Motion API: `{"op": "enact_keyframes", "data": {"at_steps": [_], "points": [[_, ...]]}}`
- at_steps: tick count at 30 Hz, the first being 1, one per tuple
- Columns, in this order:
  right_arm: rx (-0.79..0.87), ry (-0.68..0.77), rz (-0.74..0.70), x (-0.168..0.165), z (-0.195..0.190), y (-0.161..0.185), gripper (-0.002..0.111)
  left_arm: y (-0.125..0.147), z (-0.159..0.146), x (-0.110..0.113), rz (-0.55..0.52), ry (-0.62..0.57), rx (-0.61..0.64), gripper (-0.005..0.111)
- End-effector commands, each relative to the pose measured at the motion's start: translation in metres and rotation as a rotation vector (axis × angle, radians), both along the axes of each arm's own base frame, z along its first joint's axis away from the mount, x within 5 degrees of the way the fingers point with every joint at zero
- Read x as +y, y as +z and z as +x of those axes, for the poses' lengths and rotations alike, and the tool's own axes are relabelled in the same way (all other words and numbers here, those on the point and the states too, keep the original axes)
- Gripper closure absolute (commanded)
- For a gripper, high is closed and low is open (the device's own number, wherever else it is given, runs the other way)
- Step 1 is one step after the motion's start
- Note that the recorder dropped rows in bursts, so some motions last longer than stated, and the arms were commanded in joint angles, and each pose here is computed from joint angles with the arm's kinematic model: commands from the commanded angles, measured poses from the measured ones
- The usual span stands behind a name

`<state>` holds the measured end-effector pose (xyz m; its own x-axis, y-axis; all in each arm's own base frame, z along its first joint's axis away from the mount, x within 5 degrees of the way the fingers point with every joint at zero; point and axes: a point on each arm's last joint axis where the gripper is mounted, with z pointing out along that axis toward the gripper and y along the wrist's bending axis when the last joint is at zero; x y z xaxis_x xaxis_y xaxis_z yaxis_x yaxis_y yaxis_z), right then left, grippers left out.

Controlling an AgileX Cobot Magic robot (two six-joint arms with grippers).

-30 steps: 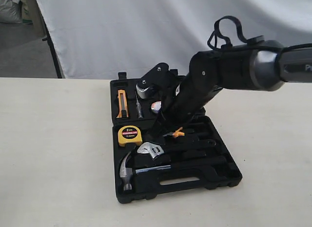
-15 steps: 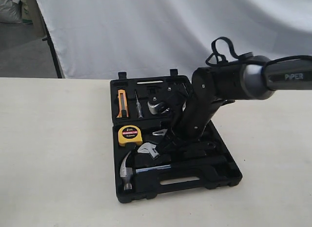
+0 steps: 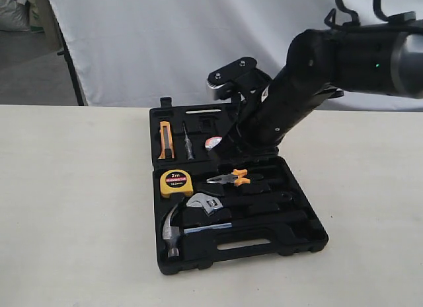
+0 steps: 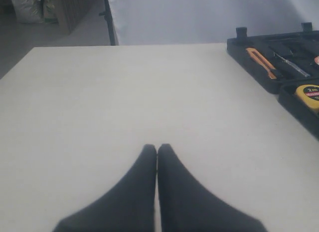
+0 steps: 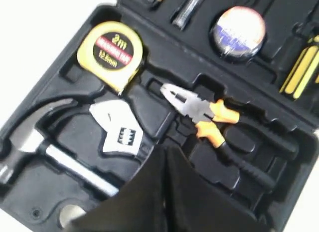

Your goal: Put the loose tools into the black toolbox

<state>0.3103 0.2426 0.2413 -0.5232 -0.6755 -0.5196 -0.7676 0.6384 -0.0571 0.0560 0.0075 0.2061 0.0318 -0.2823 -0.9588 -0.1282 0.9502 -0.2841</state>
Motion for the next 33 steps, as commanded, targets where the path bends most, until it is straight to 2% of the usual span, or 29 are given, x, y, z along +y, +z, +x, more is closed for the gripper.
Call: {"op": "enact_keyframes", "data": {"at_steps": [1,11,17,24,33], "points": [[-0.058,-0.049,0.081,-0.006,-0.004,0.029,0.109,0.002,-0.001,0.001,0.002,0.026,-0.013,0.106],[-0.144,-0.119,0.229,-0.028,-0.034,0.098,0.109,0.002,-0.001,0.001,0.002,0.026,-0.013,0.106],[-0.147,-0.136,0.276,-0.040,-0.053,0.124,0.109,0.002,-0.001,0.001,0.002,0.026,-0.013,0.106],[-0.131,-0.163,0.301,-0.058,-0.077,0.135,0.109,0.002,-0.001,0.001,0.002,0.026,-0.013,0.106],[-0.227,-0.180,0.395,-0.093,-0.122,0.131,0.109,0.002,-0.001,0.001,0.002,0.026,-0.013,0.106]]}}
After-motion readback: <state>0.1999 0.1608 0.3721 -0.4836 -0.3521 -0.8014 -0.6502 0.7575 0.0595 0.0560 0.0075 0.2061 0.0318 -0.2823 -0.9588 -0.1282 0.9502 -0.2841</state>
